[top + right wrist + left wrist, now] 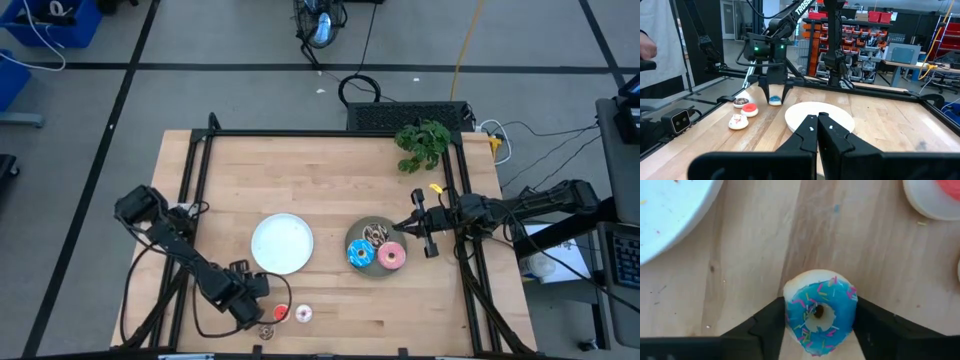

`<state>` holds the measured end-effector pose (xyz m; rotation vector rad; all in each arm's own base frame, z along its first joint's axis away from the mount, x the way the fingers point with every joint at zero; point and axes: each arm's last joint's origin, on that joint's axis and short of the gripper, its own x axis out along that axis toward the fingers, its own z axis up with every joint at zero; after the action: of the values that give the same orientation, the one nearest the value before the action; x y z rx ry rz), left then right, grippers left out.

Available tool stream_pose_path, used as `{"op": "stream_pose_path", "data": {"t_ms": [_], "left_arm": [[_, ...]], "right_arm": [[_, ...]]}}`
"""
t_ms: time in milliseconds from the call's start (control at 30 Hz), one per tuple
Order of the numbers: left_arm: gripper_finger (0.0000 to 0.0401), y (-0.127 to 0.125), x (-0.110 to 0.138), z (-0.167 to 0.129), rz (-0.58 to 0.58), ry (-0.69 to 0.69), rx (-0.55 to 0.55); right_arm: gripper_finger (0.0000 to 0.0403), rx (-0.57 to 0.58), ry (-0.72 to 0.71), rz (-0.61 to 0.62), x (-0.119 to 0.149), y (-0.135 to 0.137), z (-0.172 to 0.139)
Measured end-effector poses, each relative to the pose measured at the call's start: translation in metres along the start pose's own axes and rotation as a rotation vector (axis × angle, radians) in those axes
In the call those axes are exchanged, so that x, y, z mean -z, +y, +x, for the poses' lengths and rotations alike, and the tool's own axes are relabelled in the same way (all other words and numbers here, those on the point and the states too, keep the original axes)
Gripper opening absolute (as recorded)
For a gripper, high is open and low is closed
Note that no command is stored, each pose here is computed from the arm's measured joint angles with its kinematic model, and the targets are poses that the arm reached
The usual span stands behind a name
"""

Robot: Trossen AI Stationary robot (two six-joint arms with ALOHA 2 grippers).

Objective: Pick & Place donuts
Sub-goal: Put the small blue donut on the white plate

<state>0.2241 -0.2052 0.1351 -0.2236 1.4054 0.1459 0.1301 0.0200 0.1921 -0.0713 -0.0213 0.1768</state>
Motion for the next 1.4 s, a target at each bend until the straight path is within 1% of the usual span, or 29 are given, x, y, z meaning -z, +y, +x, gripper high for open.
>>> {"op": "stream_pose_path", "data": {"t_ms": [133,267,433,567,700,1000,1167,1267,1400], "left_arm": [[0.0176,0.004,-0.004,-0.001,-0.012,0.031,0.014],[0.0151,0.010,-0.010,-0.007,-0.037,0.034,0.038],[0.0133,0.015,-0.016,-0.027,-0.042,-0.023,0.087],[0.0132,0.021,-0.019,-0.045,-0.048,-0.058,0.124],[0.0132,0.032,-0.018,-0.066,-0.043,-0.095,0.129],[0.0132,0.063,-0.019,-0.117,-0.113,-0.269,0.154],[0.0131,0.078,-0.026,-0.127,-0.179,-0.345,0.132],[0.0131,0.089,-0.035,-0.126,-0.207,-0.343,0.113],[0.0131,0.109,-0.050,-0.124,-0.256,-0.315,0.107]], "right_arm": [[0.0000,0.000,0.000,0.000,0.000,0.000,0.000],[0.0000,0.000,0.000,0.000,0.000,0.000,0.000],[0.0000,0.000,0.001,0.000,0.000,0.000,0.000],[0.0000,0.000,0.005,0.001,0.001,0.000,0.000],[0.0000,0.000,0.007,0.000,0.001,0.000,0.000],[0.0000,0.001,0.010,-0.002,0.001,0.000,0.000],[0.0000,0.000,0.025,-0.011,0.002,0.000,0.000],[0.0000,0.001,0.025,-0.016,0.003,0.000,0.000],[0.0000,0.001,0.025,-0.017,0.003,0.000,0.000]]}}
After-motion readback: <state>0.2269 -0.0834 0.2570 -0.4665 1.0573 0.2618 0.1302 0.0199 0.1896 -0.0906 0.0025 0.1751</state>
